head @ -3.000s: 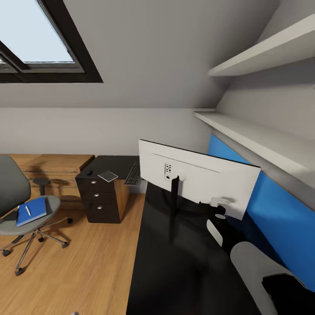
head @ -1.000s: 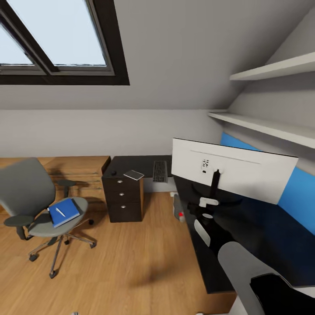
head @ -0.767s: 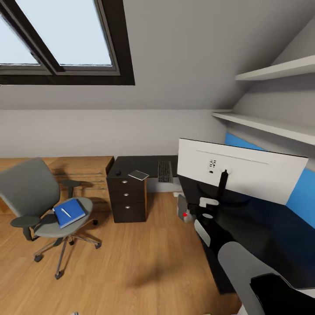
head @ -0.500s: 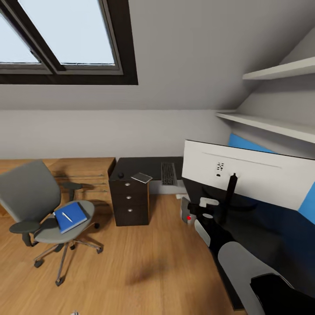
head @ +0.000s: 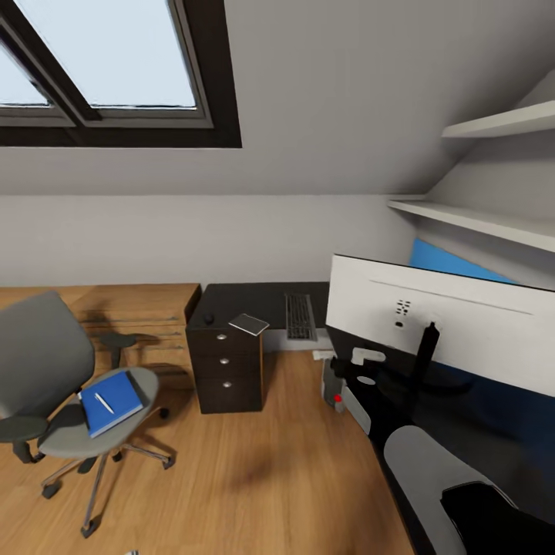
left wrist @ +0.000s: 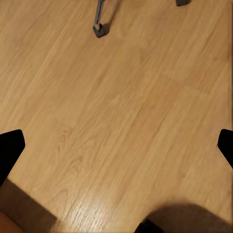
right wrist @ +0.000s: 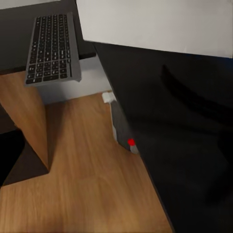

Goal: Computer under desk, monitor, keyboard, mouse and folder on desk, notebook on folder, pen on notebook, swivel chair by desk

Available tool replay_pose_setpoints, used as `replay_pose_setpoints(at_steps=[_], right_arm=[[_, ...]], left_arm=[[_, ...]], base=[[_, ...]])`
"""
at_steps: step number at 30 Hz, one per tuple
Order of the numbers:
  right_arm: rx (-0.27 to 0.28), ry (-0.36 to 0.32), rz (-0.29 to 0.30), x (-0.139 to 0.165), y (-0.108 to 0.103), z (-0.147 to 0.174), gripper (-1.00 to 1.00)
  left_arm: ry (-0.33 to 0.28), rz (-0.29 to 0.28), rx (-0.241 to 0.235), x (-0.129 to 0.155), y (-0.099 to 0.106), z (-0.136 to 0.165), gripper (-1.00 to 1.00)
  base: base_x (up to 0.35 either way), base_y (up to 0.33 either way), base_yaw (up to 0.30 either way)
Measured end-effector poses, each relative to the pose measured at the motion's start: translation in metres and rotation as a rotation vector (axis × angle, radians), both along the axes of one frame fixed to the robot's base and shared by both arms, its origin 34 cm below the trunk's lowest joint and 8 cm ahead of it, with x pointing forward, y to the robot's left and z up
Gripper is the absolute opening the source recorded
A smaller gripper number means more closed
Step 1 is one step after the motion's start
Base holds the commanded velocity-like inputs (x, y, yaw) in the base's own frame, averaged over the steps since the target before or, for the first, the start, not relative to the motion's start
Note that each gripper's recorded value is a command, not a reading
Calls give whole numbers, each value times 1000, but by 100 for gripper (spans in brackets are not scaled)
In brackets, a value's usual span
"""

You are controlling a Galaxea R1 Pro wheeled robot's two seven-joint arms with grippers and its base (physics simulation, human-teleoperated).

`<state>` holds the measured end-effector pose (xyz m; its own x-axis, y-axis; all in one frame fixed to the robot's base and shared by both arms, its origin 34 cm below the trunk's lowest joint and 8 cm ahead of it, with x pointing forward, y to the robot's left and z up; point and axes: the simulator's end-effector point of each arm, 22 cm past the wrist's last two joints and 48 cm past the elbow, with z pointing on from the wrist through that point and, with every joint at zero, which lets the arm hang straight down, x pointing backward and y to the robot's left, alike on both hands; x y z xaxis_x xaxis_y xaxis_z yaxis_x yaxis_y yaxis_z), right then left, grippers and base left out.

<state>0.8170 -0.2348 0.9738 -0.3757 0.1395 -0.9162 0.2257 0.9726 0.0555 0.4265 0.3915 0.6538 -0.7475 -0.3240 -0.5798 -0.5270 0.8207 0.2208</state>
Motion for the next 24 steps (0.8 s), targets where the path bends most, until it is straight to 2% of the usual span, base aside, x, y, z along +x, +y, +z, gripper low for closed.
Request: replay_pose_setpoints(at_steps=[18,24], right_arm=[[0,3,0,0,0,-1,100],[2,3,2,0,0,-1,100]], left_arm=[[0,-2,-6,0,-5,-1,100],[0,-2,-8,0,-6,-1,100]], base=[[330,0,0],[326,80,0]])
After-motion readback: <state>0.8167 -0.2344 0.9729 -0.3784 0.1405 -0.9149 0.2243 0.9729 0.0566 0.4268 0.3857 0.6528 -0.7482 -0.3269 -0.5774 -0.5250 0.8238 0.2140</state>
